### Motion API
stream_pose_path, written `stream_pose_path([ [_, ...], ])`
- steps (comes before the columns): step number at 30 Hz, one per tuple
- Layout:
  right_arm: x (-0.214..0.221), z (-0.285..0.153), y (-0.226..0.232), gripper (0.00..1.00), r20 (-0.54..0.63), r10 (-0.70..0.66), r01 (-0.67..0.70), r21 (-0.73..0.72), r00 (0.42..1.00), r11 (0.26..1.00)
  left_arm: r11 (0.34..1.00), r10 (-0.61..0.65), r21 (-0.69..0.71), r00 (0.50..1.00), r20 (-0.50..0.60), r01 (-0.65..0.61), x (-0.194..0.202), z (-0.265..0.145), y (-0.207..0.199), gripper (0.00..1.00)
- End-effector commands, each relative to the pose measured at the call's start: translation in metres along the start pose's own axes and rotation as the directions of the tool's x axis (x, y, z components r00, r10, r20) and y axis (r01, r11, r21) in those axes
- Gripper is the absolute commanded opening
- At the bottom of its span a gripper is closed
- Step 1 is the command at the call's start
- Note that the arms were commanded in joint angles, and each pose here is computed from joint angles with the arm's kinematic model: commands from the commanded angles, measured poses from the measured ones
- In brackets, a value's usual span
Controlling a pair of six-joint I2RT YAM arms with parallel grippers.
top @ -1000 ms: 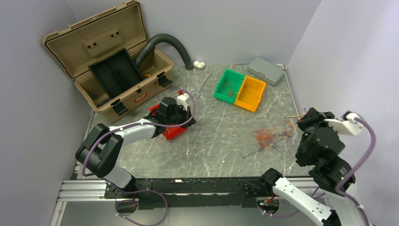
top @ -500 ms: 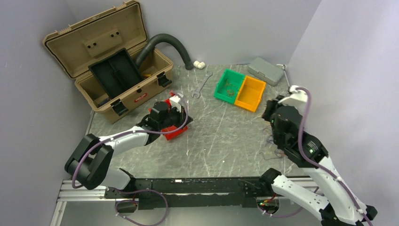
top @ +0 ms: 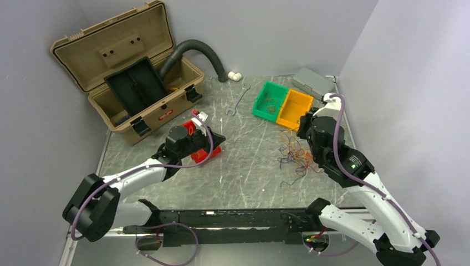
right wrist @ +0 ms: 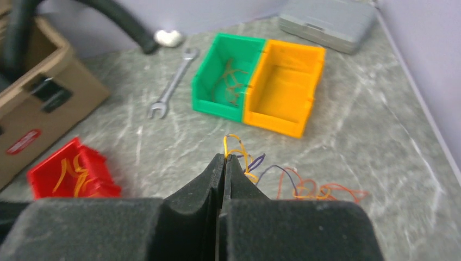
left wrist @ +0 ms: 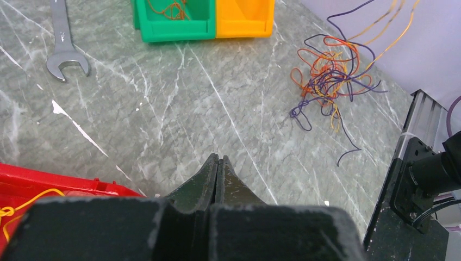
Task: Untangle the cables
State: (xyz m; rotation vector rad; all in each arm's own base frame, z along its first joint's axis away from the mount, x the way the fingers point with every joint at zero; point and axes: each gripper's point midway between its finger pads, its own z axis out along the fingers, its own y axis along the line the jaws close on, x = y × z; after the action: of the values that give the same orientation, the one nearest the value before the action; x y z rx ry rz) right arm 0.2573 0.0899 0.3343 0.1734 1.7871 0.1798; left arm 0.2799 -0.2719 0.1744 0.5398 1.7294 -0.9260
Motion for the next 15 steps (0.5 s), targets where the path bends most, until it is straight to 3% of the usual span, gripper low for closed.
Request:
stream_pose_path([
  [1, 0.018, 0.002, -0.044, 0.03, -0.002, 0.035, -0.034, 0.252, 0.999, 0.967, 0.999, 0.046, 0.024, 0.996, 0.081, -0.048, -0.022, -0.002, -0.006, 0.00],
  [10, 0.029, 0.004, -0.029, 0.07, -0.017, 0.071, -0.067, 0.160, 0.997, 0.985, 0.997, 0.037, 0.065, 0.998, 0.049, -0.040, -0.017, 0.004, -0.011, 0.01],
  [12, 0.033, 0.005, -0.024, 0.04, -0.037, 0.063, -0.058, 0.135, 0.997, 0.989, 0.994, 0.040, 0.105, 0.999, 0.031, -0.043, -0.015, 0.006, -0.017, 0.18],
  [15, 0.042, 0.011, 0.004, 0.00, -0.090, 0.029, -0.029, -0.007, 0.996, 1.000, 0.984, 0.041, 0.173, 0.999, 0.002, -0.041, -0.010, 0.011, -0.028, 0.56],
])
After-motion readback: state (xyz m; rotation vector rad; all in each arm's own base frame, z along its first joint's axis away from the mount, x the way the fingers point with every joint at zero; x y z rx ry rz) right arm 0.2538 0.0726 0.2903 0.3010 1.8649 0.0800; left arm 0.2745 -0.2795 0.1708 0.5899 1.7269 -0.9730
